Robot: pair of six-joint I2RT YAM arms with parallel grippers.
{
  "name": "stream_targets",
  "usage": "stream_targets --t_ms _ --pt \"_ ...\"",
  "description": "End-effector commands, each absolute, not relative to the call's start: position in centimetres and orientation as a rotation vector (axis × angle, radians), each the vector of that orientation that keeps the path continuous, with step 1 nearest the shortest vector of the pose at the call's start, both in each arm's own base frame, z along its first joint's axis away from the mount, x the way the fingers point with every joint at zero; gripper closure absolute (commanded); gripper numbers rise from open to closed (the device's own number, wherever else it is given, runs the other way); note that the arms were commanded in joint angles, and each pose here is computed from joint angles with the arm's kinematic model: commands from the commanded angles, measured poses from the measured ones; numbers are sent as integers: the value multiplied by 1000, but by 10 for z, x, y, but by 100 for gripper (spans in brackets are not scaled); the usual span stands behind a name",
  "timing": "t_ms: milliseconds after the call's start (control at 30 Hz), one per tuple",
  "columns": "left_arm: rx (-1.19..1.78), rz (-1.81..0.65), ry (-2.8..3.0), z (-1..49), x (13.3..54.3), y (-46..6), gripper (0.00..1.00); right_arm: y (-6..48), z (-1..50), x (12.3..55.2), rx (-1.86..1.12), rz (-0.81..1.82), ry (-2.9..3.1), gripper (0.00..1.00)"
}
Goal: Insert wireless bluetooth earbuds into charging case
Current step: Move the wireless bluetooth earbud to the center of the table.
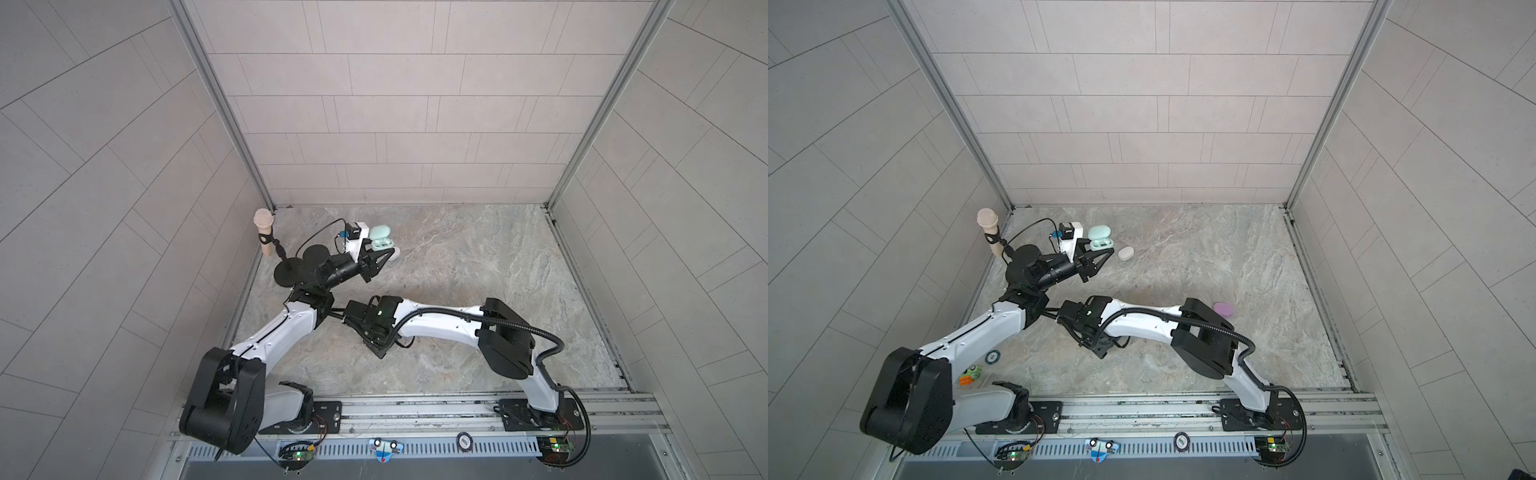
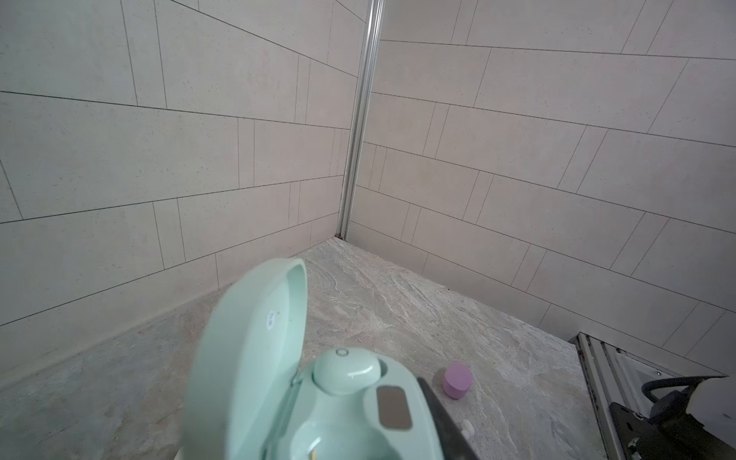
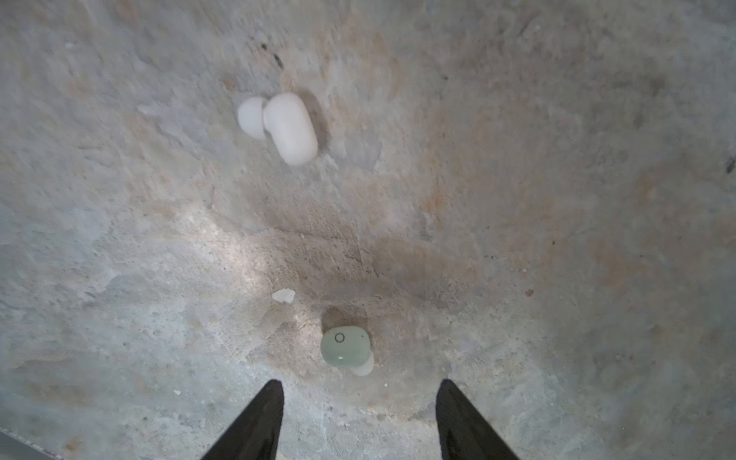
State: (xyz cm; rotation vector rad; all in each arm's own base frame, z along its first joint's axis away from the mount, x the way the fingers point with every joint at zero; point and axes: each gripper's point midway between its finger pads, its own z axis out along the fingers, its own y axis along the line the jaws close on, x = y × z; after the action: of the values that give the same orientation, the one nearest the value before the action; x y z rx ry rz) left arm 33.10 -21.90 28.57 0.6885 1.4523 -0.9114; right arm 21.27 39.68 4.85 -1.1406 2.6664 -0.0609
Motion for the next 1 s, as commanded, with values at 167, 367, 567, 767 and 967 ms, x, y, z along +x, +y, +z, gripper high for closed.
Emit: stream_targets --t_ms 167,367,567,767,967 --pt "689 -914 1415 298 332 -218 92 387 36 222 -1156 -258 2650 39" --pt "691 -914 1412 298 331 -218 92 372 43 236 -1079 -370 2613 41" --pt "690 -918 1413 298 331 -218 92 338 59 255 -960 -467 2597 44" --pt "690 -925 1407 300 331 -219 92 306 71 272 -903 -556 2583 45" --pt "690 -923 1406 300 331 -219 92 281 87 283 -839 -605 2559 44"
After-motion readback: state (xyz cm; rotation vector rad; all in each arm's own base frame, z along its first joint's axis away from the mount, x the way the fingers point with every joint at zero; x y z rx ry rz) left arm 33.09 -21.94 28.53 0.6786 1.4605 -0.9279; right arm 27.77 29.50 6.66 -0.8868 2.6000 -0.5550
